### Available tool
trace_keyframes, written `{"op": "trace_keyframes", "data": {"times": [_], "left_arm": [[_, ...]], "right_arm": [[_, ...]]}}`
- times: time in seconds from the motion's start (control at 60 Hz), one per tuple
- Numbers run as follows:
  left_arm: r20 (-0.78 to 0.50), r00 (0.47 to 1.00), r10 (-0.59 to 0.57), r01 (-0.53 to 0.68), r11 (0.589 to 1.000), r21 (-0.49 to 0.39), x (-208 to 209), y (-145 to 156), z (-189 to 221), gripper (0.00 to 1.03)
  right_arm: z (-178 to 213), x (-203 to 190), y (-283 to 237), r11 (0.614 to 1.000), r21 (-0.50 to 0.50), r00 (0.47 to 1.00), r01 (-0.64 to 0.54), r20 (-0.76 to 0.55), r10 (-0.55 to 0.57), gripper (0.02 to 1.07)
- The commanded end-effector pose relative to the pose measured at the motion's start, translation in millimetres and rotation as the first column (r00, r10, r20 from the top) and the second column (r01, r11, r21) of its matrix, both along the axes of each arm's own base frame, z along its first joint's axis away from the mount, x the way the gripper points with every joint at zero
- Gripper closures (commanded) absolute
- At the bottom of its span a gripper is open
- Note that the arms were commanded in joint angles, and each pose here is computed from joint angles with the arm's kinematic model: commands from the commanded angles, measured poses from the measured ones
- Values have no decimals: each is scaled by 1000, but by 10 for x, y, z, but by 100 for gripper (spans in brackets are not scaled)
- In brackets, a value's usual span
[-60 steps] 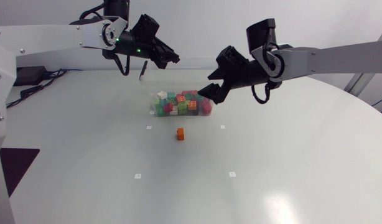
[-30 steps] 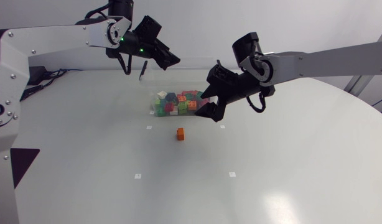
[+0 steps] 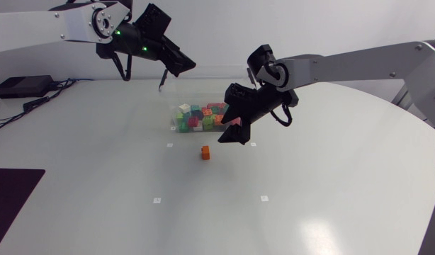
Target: Place the duplo bricks in the container
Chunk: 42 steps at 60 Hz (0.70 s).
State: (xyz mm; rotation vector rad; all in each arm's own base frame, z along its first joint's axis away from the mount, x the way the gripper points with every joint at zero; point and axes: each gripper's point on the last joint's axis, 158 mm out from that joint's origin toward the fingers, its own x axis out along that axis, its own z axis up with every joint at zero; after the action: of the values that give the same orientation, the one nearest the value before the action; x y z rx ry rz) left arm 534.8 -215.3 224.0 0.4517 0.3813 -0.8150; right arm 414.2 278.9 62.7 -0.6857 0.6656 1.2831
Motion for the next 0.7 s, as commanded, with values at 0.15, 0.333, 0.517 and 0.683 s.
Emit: {"op": "trace_keyframes", "data": {"times": [0.15,0.333,0.517,0.683], "left_arm": [[-38,999,-28,31,997,74,-367,153,-150,4],[-58,995,-86,94,985,148,-698,203,-372,4],[-86,985,-149,165,962,220,-1012,278,-644,4],[-125,971,-205,232,933,274,-1273,347,-899,4]], "right_arm": [[-197,-97,91,996,-40,996,-78,-47,76,14],[-324,-135,147,993,-54,992,-105,-73,101,14],[-443,-95,182,991,-65,989,-116,-100,109,14],[-549,-89,241,988,-77,984,-131,-128,121,14]]}}
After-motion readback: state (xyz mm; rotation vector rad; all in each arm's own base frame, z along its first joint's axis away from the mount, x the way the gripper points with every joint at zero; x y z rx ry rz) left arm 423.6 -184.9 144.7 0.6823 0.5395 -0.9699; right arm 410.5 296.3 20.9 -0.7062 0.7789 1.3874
